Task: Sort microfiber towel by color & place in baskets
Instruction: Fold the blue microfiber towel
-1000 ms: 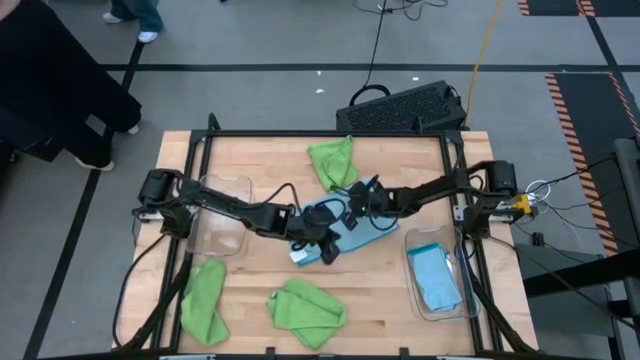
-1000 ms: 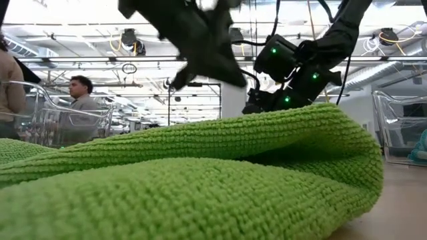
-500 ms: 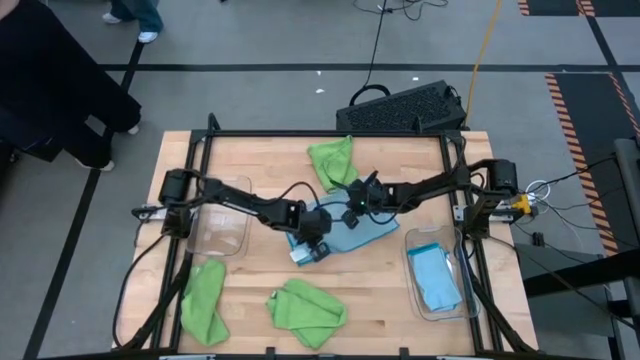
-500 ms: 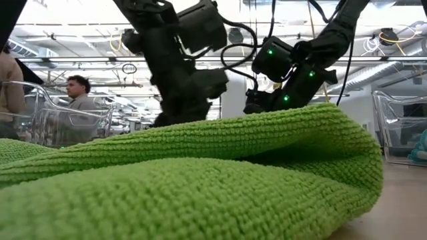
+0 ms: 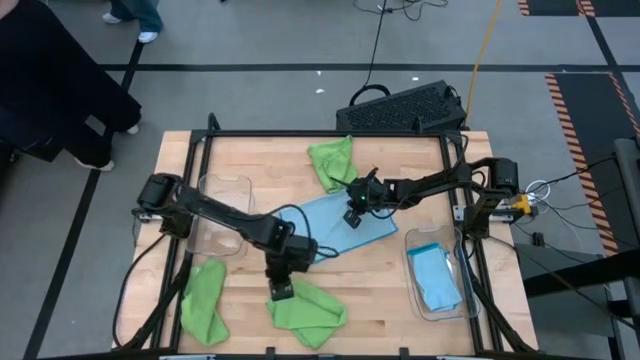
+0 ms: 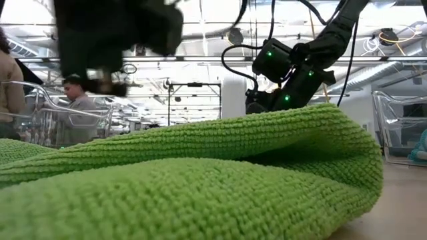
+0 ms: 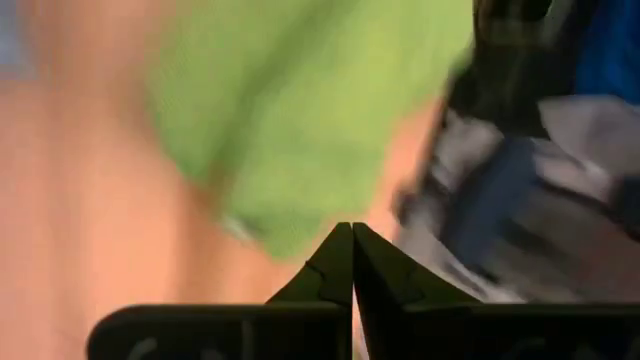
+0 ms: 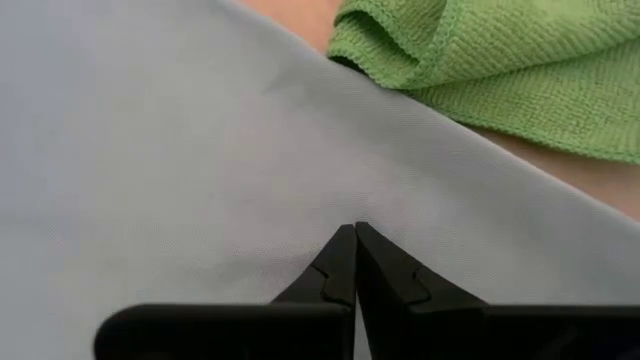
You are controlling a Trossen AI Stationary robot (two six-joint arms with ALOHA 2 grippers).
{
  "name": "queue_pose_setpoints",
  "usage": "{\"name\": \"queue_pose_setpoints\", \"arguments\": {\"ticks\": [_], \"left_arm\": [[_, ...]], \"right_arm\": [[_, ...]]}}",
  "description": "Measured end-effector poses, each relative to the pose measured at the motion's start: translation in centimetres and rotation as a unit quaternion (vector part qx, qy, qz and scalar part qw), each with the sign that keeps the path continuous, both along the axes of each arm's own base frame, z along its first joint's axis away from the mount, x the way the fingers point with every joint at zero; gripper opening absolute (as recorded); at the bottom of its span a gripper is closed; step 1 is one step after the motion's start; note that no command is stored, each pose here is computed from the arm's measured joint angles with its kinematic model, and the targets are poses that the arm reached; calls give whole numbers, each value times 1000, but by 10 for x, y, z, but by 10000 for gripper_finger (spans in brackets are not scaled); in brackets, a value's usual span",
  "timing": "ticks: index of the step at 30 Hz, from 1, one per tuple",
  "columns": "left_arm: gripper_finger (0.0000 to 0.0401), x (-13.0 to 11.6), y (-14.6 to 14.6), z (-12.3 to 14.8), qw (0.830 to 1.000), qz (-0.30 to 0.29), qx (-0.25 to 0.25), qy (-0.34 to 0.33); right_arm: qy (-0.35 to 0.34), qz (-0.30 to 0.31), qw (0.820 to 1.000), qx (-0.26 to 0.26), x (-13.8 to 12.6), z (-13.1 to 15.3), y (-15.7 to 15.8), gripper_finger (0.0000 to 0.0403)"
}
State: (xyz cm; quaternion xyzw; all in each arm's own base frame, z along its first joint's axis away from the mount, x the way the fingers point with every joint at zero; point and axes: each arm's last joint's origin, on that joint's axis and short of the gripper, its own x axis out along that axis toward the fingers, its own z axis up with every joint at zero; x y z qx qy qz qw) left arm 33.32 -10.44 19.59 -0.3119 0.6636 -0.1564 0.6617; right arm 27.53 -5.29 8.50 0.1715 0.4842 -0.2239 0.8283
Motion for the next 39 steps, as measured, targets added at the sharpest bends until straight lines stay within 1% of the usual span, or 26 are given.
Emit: {"name": "queue_pose_setpoints", "arguments": {"ticks": [2,4,6,8,10,12,13,15,16,18,21,23,25,27,29,31,33,35,37,39], "left_arm": [[6,1,5,9,996,20,68,-52],[3,5,13,16,983,56,143,-100],[4,9,26,19,965,101,211,-122],[10,13,41,18,951,139,247,-124],[14,15,58,17,949,157,249,-113],[14,15,73,17,952,169,235,-99],[11,14,80,17,953,173,231,-89],[5,9,92,20,955,175,229,-75],[3,8,98,22,954,177,229,-78],[5,9,108,25,951,186,231,-86],[23,9,122,26,945,207,234,-92],[38,11,129,27,940,221,240,-100],[56,13,135,28,936,222,245,-118],[76,18,139,28,932,214,255,-145],[95,21,142,28,926,197,277,-165],[110,26,145,24,918,182,299,-185],[122,28,150,17,915,166,321,-182],[125,34,156,10,908,140,341,-198],[123,39,163,1,905,107,355,-209],[115,44,169,-9,905,83,353,-222]], "right_arm": [[0,0,1000,0,0,0,0,0],[0,3,1000,-2,0,0,0,0],[-3,8,1000,0,1,0,0,0],[-16,29,999,18,1,6,2,0],[-36,72,996,45,1,16,6,0],[-55,121,989,56,-3,31,11,0],[-56,139,987,51,-7,39,13,0],[-92,164,982,15,-8,61,17,0],[-111,171,979,-4,-10,74,19,1],[-129,173,976,-21,-17,92,21,9],[-113,166,980,-19,-32,103,24,37],[-111,157,981,-16,-39,109,24,65],[-90,151,984,-8,-45,109,23,97],[-63,163,985,-8,-49,106,23,132],[-52,194,979,-23,-49,104,23,162],[-43,232,971,-27,-48,101,25,183],[-33,244,969,-28,-46,97,26,192],[-21,244,969,-24,-43,91,26,193],[-1,239,971,-11,-43,84,26,187],[11,242,970,11,-43,80,27,178]]}}
